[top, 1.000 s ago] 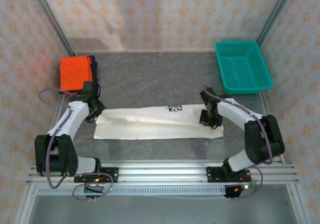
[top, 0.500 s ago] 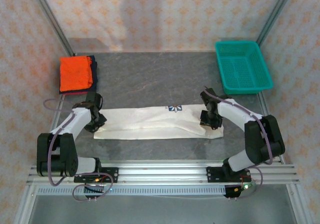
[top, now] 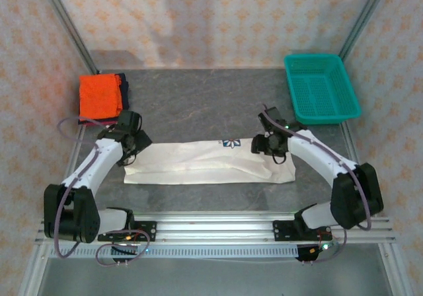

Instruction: Fold and stack the t-shirts

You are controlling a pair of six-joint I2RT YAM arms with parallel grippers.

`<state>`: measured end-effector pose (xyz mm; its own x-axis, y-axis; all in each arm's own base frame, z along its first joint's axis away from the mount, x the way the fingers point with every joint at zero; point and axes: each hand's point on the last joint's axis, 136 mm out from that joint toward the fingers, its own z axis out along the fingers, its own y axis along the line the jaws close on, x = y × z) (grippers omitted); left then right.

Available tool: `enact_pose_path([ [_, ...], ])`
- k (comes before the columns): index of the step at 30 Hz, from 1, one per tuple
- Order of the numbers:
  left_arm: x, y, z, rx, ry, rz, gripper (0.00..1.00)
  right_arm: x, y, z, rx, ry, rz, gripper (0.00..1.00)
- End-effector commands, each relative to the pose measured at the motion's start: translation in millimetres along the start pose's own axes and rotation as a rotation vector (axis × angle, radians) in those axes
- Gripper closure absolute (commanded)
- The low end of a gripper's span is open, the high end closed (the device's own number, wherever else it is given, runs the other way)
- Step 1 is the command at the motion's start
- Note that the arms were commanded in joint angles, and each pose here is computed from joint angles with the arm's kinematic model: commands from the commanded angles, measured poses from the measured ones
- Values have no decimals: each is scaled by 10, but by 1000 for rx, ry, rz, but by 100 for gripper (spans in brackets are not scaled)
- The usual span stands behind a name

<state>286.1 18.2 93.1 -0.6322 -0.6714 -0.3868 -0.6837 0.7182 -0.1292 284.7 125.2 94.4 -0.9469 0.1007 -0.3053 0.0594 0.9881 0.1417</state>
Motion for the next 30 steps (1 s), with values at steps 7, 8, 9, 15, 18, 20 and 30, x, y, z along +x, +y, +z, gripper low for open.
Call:
enact_pose_path([
  [7,38,-456,348,54,78,-25,41,-486,289,308,31,-13,15,51],
  [8,53,-417,367,34,80,-22,41,-486,308,326,29,-3,10,51],
  [9,81,-363,397,12,84,-17,41,-480,333,336,27,3,2,51],
  [15,292,-96,530,-66,113,-11,40,-344,746,263,-64,-1,-141,53],
  [18,385,-36,604,-82,136,-20,40,-200,1065,310,-119,22,-215,53],
  [20,415,-33,634,-83,146,-26,39,-109,1300,369,-148,39,-256,54],
  [30,438,-11,671,-100,156,-19,38,330,2004,768,-222,162,-301,62],
])
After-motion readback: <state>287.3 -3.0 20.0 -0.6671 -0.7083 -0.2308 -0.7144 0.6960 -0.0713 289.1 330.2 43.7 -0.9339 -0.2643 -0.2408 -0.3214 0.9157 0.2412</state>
